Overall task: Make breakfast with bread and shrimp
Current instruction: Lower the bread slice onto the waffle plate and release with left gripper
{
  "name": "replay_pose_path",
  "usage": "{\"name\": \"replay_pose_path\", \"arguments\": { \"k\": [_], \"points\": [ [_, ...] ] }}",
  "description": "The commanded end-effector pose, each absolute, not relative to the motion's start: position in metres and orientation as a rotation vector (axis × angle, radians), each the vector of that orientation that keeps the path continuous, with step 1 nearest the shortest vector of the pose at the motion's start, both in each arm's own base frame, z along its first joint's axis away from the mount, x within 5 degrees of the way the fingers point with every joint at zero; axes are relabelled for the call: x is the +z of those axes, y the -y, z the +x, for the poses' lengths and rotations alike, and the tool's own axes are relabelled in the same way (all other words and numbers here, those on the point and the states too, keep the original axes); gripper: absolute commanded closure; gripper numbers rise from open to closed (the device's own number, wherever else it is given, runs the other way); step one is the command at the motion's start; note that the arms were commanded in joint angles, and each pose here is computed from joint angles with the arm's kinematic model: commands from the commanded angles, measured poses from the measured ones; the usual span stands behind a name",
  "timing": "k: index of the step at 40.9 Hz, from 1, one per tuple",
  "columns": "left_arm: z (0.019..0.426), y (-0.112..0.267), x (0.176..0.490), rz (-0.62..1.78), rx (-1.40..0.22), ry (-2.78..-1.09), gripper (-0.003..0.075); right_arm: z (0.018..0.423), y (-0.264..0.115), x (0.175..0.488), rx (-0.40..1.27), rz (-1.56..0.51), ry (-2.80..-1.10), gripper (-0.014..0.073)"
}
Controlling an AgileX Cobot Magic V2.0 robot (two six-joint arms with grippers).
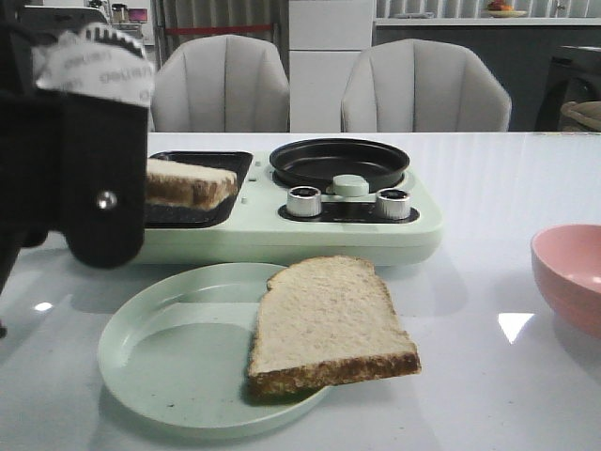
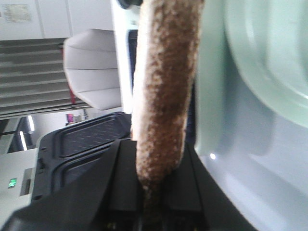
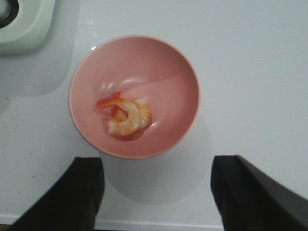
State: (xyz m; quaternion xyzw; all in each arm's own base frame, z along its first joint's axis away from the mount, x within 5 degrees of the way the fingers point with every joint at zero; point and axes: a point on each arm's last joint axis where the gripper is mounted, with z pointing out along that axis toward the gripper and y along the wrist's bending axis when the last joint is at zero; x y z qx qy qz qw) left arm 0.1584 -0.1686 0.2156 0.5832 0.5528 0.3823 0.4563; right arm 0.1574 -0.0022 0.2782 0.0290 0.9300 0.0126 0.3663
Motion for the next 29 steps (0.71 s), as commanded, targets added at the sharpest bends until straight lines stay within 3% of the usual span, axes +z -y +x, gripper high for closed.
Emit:
{"name": "replay_pose_path", "arguments": {
  "k": [1,11,18,29],
  "points": [
    [0.175,0.170,0.244,1.314,0.967,-1.303,0.0619,0.163,0.003,0.292,0.026,0.070,-2.300,0.0025],
    [0.238,0.166,0.268,1.213,0.882,-1.456,0.0619,0.163,0.003,0.292,0.026,0.070,-2.300,0.0025],
    [0.282,0.171,0.283,1.190,0.889,-1.469,0.0619,0.163,0.003,0.292,0.026,0.070,-2.300,0.0025],
    [0.352,0.170,0.282,1.185,0.886,-1.509,0.0619,0.163,0.003,0.292,0.026,0.070,-2.300,0.0025]
  ]
}}
